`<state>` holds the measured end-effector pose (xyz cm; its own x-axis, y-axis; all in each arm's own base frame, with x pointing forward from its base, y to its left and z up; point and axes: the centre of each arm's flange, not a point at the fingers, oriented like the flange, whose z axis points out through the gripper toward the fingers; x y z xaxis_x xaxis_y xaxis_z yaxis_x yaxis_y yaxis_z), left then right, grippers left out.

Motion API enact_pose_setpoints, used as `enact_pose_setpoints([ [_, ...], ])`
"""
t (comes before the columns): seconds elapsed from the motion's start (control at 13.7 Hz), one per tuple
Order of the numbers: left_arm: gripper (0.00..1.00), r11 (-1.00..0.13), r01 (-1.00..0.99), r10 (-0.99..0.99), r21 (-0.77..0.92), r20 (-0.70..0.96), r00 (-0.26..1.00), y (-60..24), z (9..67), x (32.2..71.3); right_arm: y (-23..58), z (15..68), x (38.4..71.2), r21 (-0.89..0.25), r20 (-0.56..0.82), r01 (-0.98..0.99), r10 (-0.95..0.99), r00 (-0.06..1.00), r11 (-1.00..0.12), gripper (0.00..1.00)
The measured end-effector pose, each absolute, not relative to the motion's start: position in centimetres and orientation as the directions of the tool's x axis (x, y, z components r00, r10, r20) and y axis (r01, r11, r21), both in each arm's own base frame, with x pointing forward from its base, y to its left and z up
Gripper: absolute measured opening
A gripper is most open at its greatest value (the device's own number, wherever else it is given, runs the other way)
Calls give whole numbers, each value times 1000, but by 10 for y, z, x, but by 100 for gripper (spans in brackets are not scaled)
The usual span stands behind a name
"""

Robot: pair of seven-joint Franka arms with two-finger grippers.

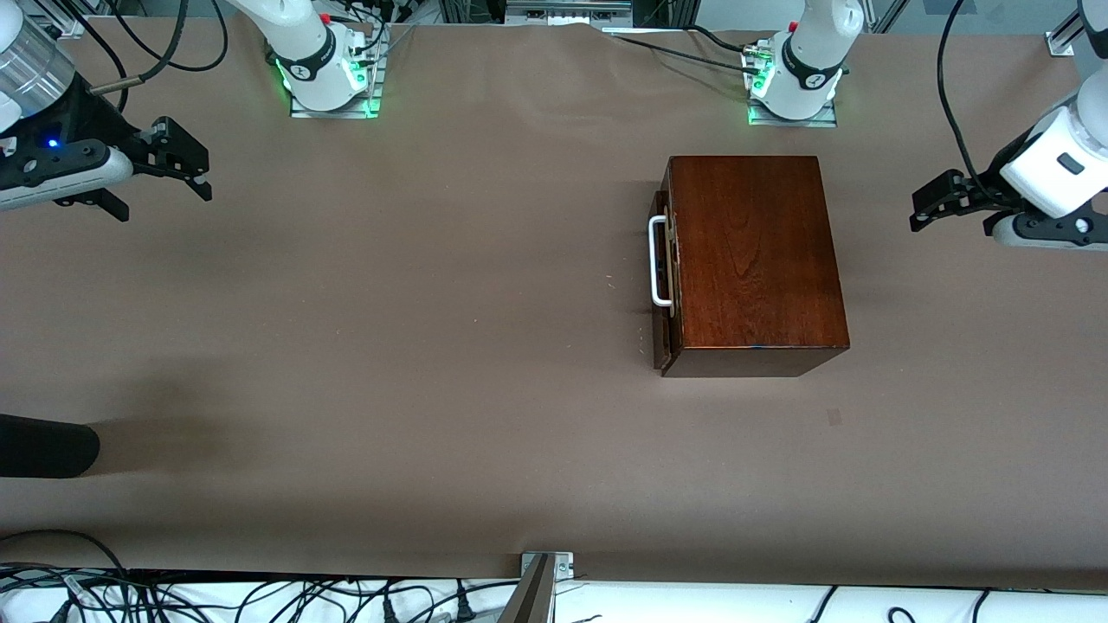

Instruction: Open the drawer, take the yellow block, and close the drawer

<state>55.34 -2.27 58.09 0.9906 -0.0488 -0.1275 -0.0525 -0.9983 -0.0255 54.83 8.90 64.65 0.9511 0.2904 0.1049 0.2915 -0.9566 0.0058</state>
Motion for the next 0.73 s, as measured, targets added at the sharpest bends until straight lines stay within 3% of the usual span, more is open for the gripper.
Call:
enact_pose_setpoints([
  [0.44, 100, -995, -95, -91, -22, -166, 982, -45, 562, 564, 89, 647, 548, 6, 105, 291, 290, 951, -957, 100],
  [0.73, 100, -980, -197, -189, -25, -177, 966, -145, 557, 549, 88, 647, 548, 6, 105, 290, 289, 951, -957, 100],
])
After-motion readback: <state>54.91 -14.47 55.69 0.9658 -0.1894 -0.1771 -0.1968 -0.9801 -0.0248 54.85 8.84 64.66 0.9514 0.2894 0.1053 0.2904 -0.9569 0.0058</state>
